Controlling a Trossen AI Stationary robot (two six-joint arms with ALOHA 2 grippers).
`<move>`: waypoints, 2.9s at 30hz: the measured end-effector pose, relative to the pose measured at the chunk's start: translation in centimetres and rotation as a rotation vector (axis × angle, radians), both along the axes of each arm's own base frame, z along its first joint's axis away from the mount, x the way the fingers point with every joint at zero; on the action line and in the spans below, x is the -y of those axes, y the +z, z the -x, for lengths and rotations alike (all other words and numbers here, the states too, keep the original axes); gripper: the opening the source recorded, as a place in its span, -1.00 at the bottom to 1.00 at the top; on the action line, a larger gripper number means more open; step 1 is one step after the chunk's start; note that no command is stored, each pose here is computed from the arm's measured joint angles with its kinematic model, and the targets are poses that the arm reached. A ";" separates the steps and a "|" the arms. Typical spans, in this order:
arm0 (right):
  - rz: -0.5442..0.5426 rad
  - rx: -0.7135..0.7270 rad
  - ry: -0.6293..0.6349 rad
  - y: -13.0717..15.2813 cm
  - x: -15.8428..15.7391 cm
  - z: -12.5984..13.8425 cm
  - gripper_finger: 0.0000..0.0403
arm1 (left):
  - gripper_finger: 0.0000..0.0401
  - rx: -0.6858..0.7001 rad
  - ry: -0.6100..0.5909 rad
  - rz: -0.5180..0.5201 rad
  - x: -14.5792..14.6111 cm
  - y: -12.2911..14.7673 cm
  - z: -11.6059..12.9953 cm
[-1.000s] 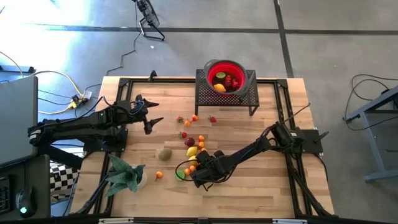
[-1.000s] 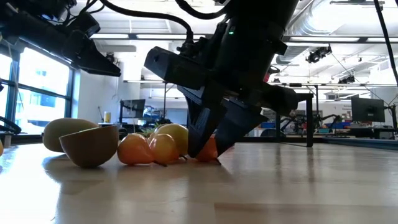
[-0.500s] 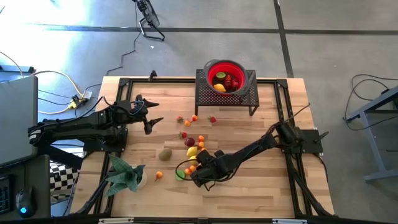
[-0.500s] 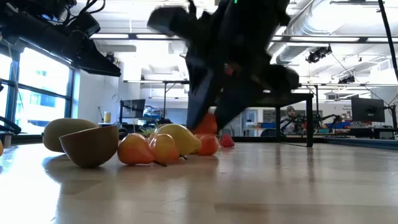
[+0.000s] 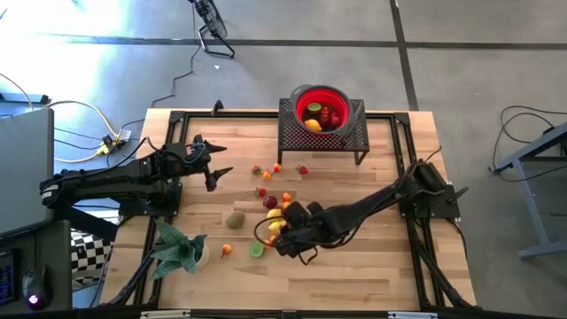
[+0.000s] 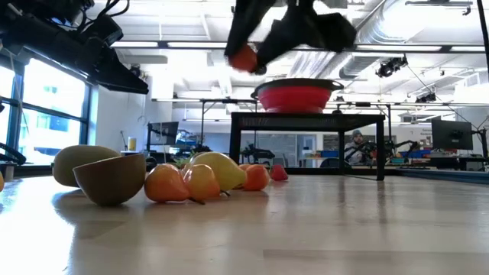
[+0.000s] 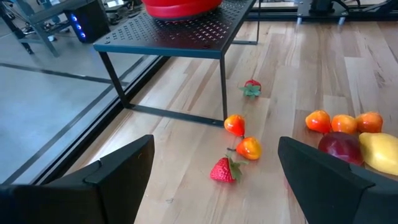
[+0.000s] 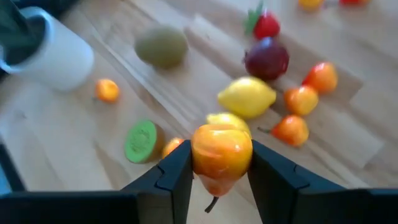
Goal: Pick & Place Fruit
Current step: Put the pear into the strainer on the shelf
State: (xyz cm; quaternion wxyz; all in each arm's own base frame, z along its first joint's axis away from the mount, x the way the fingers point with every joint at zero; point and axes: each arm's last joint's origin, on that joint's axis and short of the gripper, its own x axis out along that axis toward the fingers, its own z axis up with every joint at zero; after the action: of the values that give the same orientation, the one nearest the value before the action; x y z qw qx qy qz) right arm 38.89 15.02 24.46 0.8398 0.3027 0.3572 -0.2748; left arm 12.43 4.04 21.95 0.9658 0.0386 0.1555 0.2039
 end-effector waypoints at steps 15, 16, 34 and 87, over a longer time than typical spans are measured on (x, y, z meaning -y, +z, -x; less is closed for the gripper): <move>0.141 0.181 -0.013 8.9 4.7 3.3 -0.37 | 0.68 0.000 0.000 0.000 0.0 0.0 0.0; 0.155 0.190 -0.018 9.4 5.2 3.5 -0.37 | 0.68 0.000 0.000 0.000 0.0 0.0 0.0; 0.377 0.152 -0.158 14.1 17.9 6.0 -0.37 | 0.68 0.000 0.000 0.000 0.0 0.0 0.0; 0.381 -0.281 -0.375 7.7 31.9 6.7 -0.37 | 0.68 0.000 0.000 0.000 0.0 0.0 0.0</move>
State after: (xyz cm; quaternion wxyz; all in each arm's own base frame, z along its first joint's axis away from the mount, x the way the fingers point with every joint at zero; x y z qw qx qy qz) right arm 32.21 -16.84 32.11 0.7584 0.1591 0.3499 -0.5263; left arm 12.43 4.04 21.95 0.9658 0.0386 0.1553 0.2039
